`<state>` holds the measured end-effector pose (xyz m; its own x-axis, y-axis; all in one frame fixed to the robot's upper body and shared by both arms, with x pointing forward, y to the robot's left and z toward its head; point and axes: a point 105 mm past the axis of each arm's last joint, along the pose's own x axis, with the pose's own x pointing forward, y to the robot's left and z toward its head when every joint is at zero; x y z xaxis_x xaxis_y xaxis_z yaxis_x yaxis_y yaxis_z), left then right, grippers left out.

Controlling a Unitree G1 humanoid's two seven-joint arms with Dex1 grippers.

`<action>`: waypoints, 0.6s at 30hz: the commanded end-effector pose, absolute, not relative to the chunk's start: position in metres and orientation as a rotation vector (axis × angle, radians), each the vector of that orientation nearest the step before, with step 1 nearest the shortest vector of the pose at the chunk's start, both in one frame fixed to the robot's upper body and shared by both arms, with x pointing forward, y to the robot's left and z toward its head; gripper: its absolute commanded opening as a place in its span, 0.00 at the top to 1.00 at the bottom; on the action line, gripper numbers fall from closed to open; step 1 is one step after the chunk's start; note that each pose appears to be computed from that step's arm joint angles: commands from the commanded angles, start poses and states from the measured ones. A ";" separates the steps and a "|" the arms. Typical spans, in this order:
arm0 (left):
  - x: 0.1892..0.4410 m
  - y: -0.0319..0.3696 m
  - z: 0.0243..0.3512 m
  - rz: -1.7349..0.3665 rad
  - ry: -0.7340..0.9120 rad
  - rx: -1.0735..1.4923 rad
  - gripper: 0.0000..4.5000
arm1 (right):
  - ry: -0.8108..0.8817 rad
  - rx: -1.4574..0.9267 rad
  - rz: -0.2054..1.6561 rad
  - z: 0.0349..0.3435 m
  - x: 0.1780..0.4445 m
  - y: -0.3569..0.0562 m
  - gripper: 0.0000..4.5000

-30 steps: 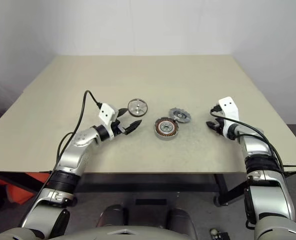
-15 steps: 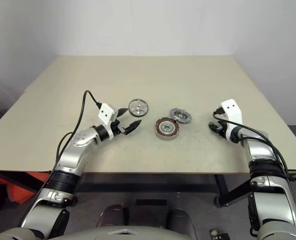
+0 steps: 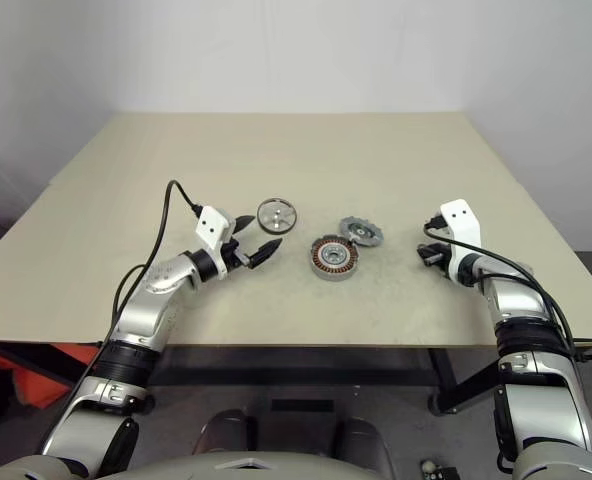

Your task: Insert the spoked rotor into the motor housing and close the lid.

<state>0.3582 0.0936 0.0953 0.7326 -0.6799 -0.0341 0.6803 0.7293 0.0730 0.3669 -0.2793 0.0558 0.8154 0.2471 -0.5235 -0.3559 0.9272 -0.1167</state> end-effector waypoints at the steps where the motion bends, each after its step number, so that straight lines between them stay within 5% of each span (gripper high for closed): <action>1: 0.361 0.095 0.115 -0.745 -0.066 0.105 0.00 | 0.448 -0.175 0.482 0.072 0.364 -0.246 0.85; 9: 0.361 0.094 0.114 -0.757 -0.062 0.098 0.00 | 0.267 -0.146 0.751 0.120 0.353 -0.190 0.85; 18: 0.361 0.093 0.113 -0.761 -0.059 0.100 0.00 | 0.316 -0.176 0.868 0.102 0.348 -0.146 0.85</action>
<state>0.3576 0.0935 0.0952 0.7255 -0.6873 -0.0356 0.6878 0.7222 0.0728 0.3435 -0.1552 0.0908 0.6046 0.7074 -0.3660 -0.7555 0.6549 0.0179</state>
